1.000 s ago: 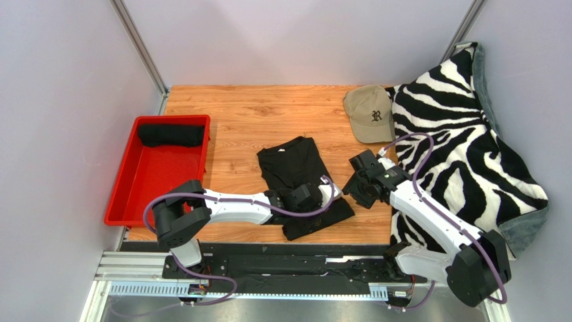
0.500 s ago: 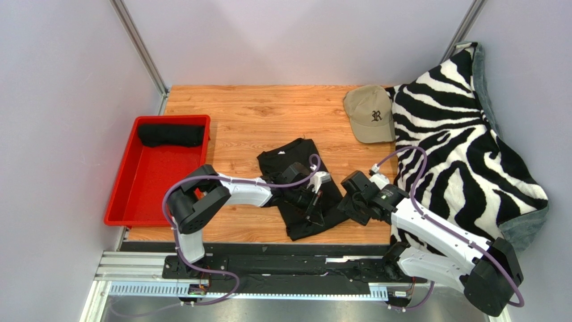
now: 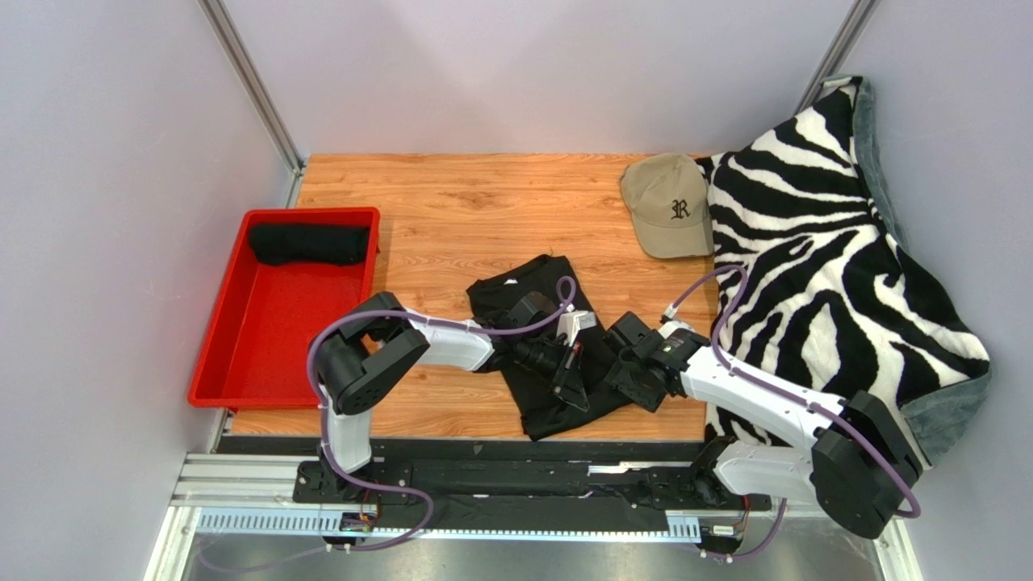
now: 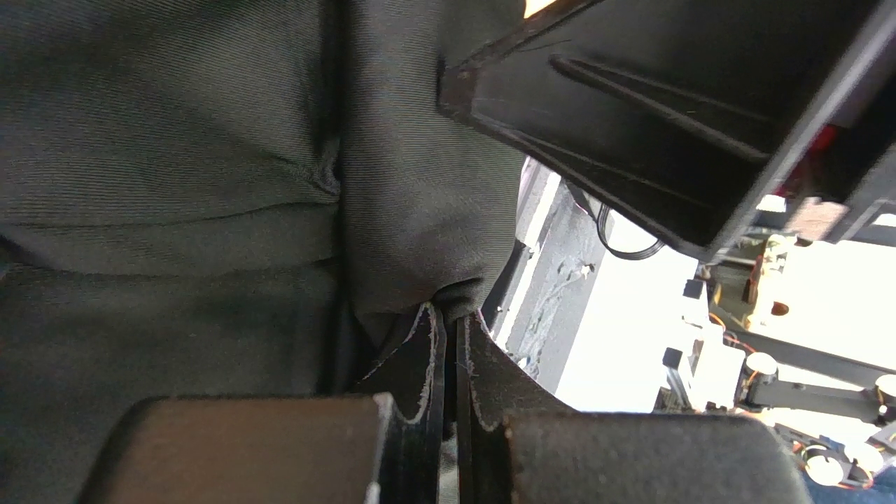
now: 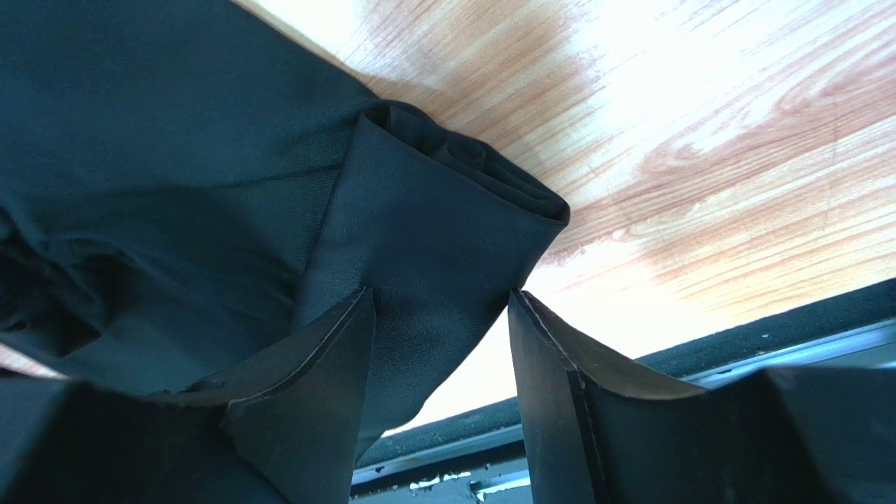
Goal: Roll the t-shirts
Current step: Roll the T-shirt to the center of the board.
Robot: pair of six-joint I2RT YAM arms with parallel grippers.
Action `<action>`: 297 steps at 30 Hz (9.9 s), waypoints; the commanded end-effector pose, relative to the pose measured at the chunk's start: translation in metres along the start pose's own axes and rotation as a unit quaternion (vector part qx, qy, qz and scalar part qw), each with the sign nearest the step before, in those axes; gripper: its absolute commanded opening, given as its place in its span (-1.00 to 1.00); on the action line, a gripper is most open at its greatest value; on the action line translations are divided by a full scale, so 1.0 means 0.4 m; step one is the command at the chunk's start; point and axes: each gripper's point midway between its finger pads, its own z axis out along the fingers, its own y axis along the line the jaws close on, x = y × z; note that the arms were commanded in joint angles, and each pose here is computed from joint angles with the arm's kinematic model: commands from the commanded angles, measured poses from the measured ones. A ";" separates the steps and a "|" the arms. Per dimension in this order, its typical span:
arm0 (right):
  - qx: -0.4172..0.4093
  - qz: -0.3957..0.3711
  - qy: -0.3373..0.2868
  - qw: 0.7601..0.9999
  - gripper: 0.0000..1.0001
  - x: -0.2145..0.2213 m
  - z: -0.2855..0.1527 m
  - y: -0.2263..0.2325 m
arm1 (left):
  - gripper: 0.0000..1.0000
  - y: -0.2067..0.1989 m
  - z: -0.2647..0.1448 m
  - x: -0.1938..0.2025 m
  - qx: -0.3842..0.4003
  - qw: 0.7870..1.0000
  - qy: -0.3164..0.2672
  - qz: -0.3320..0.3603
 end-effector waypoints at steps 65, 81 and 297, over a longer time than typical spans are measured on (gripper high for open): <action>0.100 0.086 -0.026 0.991 -0.24 -0.052 0.048 -0.074 | -1.00 -0.002 -0.002 0.018 0.024 1.000 0.002 0.004; 0.166 0.068 0.001 0.984 -1.00 -0.055 0.040 -0.091 | -0.26 -0.018 -0.059 -0.042 -0.029 0.995 -0.068 0.074; -0.122 0.075 -0.059 0.988 0.52 -0.138 -0.037 0.027 | -0.97 -0.021 -0.017 -0.042 -0.026 0.998 -0.047 0.016</action>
